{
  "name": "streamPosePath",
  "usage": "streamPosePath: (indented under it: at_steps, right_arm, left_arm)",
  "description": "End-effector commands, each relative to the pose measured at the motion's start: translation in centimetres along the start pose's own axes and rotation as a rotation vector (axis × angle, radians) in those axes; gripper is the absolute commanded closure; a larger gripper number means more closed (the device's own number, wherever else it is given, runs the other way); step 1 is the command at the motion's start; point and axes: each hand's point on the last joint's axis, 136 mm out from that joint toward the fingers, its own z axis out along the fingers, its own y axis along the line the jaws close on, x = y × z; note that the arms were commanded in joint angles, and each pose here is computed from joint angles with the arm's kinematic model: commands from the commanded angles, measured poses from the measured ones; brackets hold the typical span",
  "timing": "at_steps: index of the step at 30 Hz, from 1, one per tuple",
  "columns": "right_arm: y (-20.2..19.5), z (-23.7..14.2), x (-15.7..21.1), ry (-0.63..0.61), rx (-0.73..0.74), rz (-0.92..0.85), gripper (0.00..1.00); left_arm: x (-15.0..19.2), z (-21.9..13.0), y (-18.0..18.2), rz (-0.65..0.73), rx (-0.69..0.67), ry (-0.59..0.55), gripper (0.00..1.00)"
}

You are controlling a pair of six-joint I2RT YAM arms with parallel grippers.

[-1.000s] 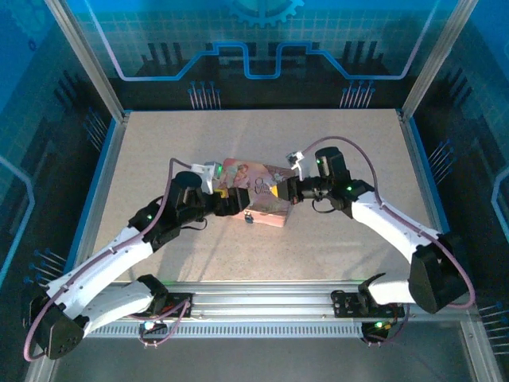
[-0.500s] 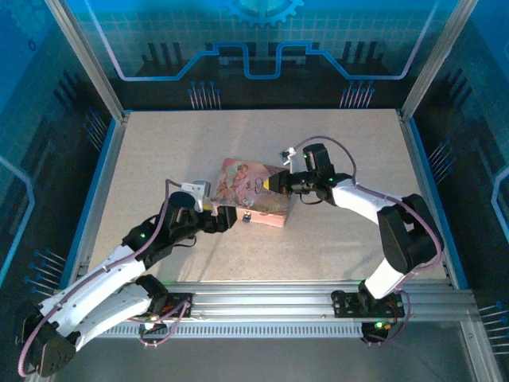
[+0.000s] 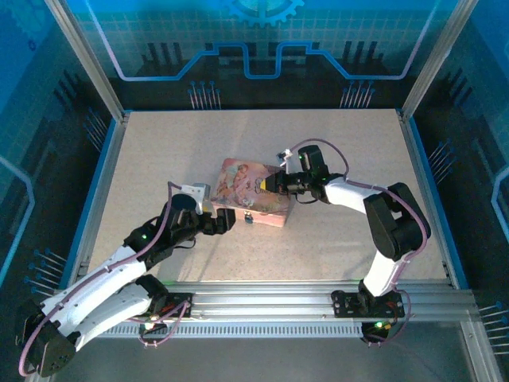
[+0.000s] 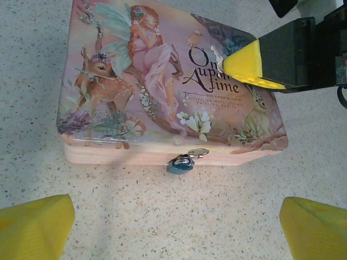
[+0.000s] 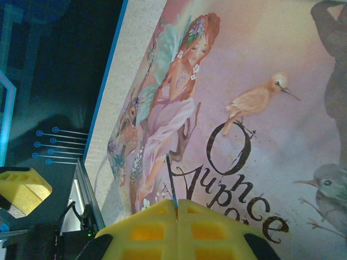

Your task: Unlock a padlock with a key

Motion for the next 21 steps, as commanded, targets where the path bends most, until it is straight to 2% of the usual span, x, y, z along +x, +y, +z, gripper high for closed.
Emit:
streamPosePath:
  at_steps: [1,10,16,21]
  right_arm:
    - [-0.8,0.1,0.2,0.002,-0.016,0.015,1.0]
    - [-2.7,0.4,2.1,0.032,0.018,0.052,1.0]
    - [-3.5,0.2,3.3,0.05,0.05,0.069,1.0]
    - [-4.4,-0.1,4.8,0.065,0.072,0.081,1.0]
  left_arm:
    - [0.1,0.2,0.4,0.025,-0.01,-0.013,0.01]
    - [0.7,0.6,-0.4,0.074,0.034,0.037,0.01]
    - [2.0,2.4,-0.3,0.018,0.054,0.109,0.02]
    - [2.9,4.2,-0.7,-0.013,0.107,0.125,0.08]
